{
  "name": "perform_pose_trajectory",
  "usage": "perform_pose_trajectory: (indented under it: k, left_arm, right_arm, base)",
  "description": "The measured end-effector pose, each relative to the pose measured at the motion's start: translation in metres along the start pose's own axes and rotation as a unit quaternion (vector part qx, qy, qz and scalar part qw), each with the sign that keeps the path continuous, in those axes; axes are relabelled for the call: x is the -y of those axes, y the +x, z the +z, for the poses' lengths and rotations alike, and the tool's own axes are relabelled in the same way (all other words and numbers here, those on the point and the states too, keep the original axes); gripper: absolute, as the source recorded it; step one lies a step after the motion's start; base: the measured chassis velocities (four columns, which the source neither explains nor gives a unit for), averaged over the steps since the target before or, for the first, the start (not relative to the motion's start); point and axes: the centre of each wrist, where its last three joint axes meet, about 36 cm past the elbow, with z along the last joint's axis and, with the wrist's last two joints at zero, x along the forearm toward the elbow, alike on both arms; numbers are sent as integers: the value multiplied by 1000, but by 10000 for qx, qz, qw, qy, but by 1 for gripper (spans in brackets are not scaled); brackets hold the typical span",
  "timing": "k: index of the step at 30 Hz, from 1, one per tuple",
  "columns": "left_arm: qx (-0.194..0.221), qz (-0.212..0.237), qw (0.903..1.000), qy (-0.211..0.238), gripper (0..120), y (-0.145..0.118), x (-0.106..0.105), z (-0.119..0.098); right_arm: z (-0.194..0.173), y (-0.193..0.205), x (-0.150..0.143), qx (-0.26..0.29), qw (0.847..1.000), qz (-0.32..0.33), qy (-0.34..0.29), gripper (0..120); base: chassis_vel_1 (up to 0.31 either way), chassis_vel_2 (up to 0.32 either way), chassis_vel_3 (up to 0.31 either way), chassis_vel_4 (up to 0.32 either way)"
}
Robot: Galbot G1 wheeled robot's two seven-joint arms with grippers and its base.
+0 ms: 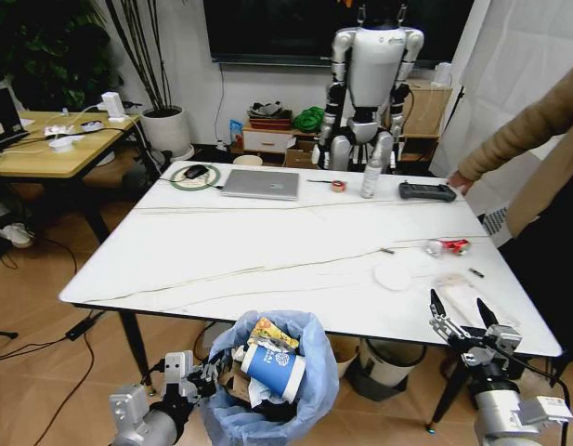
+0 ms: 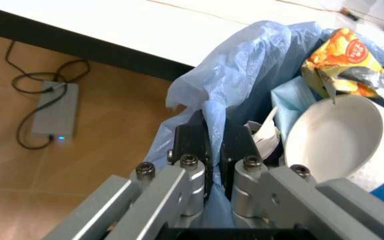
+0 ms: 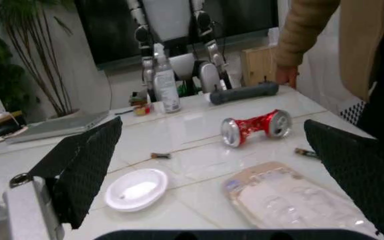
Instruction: Pick up the trash bin and place the trash from the table into it.
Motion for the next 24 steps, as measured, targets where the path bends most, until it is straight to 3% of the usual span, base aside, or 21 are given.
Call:
perform_pose_trajectory:
  k: [9,17,19,22,24]
  left_arm:
    - [-9,-1,10000,30,0,-4,-1,-2]
    - [-39,-6,10000,48,0,-4,-1,-2]
    - [-50,-11,10000,52,0,-4,-1,-2]
    - [-78,-40,9999,58,0,-2,-2,0]
    - [-78,-45,9999,58,0,-2,-2,0]
  right_arm:
    - [6,-2,-3,46,9999,-99,51,100]
    - [-1,-9,-4,99,9989,-235,383,100]
    - [-10,-12,-12,14,9989,-19,468,100]
    - [-40,-18,-43,-822,9944,552,382,100]
    - [-45,-18,-47,-946,9932,588,347,100]
  base:
    - [-194,-217,224,179]
    - [30,-3,-15,-17]
    - [62,54,-50,-35]
    - [0,0,0,0]
    - [0,0,0,0]
